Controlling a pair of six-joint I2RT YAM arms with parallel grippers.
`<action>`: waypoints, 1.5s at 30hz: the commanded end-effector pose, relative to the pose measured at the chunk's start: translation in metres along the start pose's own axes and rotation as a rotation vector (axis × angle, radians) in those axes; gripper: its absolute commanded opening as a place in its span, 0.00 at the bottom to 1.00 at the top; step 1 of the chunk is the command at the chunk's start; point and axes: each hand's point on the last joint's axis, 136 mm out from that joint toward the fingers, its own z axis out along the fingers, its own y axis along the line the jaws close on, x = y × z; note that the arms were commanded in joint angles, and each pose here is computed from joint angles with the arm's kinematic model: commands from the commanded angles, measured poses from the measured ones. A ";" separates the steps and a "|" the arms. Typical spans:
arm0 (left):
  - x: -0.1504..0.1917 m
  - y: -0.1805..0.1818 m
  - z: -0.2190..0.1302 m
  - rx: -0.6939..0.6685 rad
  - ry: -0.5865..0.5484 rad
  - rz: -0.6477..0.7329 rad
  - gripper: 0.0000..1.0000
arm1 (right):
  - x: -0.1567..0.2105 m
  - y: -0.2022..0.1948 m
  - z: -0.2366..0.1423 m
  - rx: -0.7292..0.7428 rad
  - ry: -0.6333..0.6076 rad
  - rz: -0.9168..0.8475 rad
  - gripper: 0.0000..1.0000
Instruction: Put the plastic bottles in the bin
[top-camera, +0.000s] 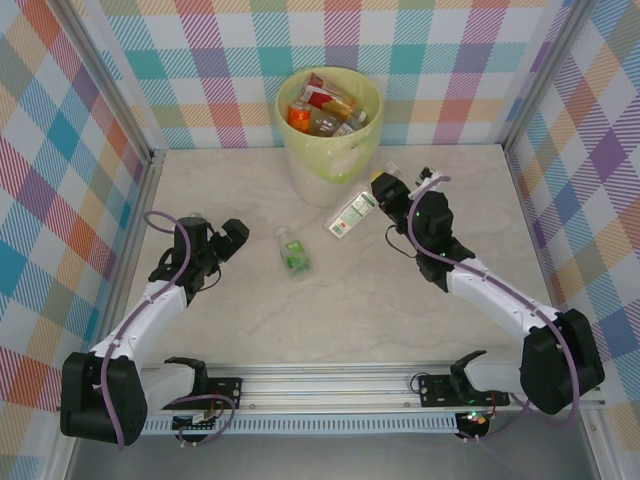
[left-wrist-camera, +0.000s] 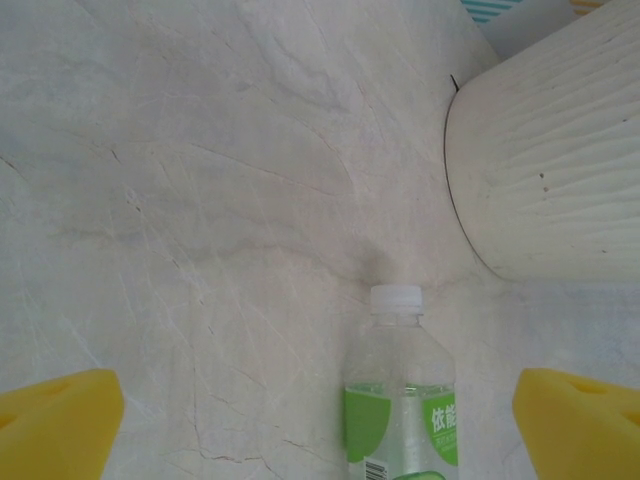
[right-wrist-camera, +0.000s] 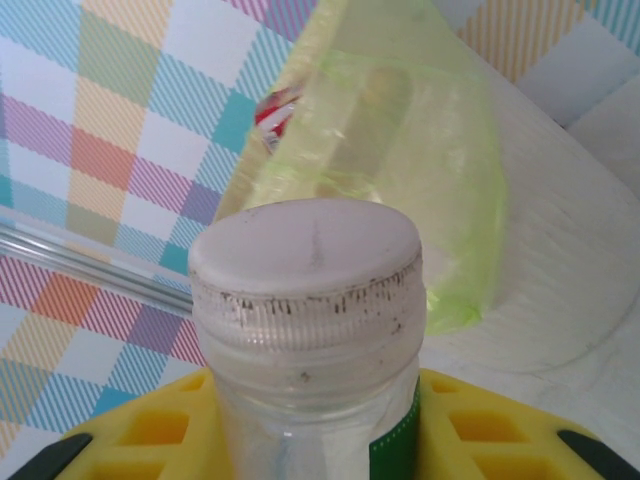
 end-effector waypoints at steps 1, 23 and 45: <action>0.003 0.004 0.001 0.004 0.014 -0.025 1.00 | -0.024 0.050 -0.005 -0.101 -0.002 -0.095 0.00; 0.048 0.014 0.003 0.021 0.157 -0.180 1.00 | -0.126 0.200 0.092 -0.489 -0.075 -0.035 0.00; 0.053 0.007 0.007 -0.016 0.176 -0.084 1.00 | -0.071 0.106 0.252 -0.191 0.016 -0.261 0.47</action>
